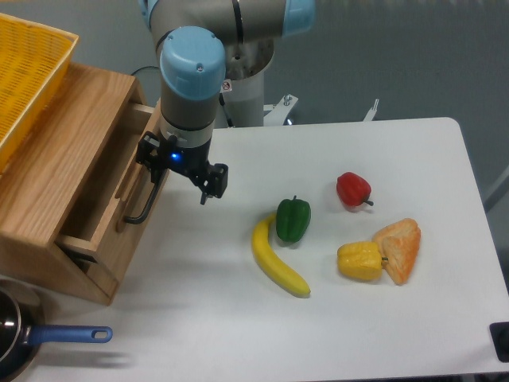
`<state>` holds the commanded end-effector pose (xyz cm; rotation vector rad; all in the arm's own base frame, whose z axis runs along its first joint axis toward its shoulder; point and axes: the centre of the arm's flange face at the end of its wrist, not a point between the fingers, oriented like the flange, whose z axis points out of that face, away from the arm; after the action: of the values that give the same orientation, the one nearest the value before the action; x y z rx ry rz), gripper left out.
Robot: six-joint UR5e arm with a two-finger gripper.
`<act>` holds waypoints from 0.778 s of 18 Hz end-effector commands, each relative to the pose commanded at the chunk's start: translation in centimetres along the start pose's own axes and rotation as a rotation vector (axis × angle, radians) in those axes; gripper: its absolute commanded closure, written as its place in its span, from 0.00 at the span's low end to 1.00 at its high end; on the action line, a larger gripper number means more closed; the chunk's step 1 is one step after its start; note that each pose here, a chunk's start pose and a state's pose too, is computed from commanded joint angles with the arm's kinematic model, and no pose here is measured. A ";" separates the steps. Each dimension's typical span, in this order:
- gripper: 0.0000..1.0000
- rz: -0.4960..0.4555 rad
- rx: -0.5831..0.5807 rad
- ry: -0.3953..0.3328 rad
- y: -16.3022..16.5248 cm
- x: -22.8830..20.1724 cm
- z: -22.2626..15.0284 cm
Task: Slide open the top drawer
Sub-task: 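Pull the drawer handle outward from the cabinet with the gripper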
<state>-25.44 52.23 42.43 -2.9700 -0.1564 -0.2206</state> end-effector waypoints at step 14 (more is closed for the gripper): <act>0.00 0.028 -0.009 -0.027 1.3 -4.3 -0.6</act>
<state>-29.63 50.42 42.18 -2.9827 -0.1172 -0.1778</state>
